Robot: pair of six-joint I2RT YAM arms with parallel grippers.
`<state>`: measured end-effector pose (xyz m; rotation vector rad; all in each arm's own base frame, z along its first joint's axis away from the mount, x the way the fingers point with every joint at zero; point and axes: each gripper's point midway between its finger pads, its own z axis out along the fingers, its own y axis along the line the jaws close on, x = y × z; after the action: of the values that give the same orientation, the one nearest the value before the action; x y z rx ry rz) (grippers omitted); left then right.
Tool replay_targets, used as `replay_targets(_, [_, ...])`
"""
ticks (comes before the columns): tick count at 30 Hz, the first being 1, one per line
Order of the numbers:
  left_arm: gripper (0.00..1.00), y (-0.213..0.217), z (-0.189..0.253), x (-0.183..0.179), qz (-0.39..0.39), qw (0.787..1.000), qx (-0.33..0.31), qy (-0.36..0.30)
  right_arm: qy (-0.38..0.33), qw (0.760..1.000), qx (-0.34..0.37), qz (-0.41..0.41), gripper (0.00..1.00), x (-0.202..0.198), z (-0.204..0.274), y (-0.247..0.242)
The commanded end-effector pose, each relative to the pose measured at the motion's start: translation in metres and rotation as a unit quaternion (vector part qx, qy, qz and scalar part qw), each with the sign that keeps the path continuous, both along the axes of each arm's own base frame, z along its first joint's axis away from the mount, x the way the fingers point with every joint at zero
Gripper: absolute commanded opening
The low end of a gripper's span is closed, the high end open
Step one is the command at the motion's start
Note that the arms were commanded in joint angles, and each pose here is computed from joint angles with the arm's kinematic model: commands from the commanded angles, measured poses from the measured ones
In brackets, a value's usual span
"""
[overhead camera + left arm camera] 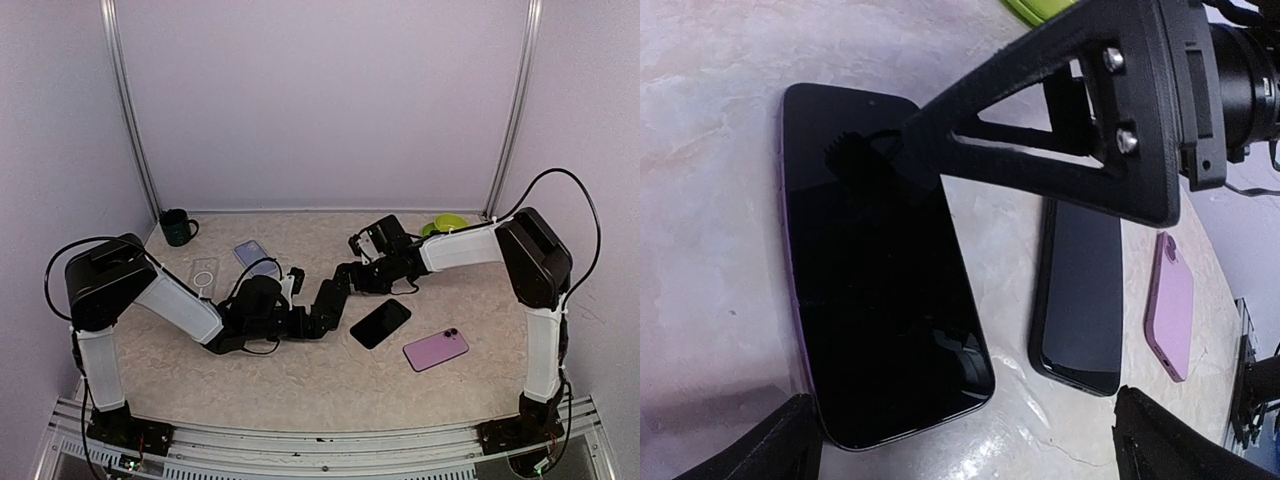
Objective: Put the phone into the phone case
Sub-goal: Adjust the phone at the center of the board.
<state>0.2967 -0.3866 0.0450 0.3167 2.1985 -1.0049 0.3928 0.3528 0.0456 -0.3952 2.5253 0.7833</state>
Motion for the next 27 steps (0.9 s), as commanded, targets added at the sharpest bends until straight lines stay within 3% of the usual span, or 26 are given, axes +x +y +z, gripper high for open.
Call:
replay_targets(1, [0.99,-0.002,-0.028,-0.019,-0.014,0.999,0.019,0.039,0.034,0.999,-0.003,0.024,1.0,-0.015,-0.021,0.012])
replay_targets(27, [0.99,-0.002,-0.031,-0.033,-0.017,0.998,-0.001,0.057,0.047,0.985,0.077,0.145,0.97,-0.028,-0.016,0.079])
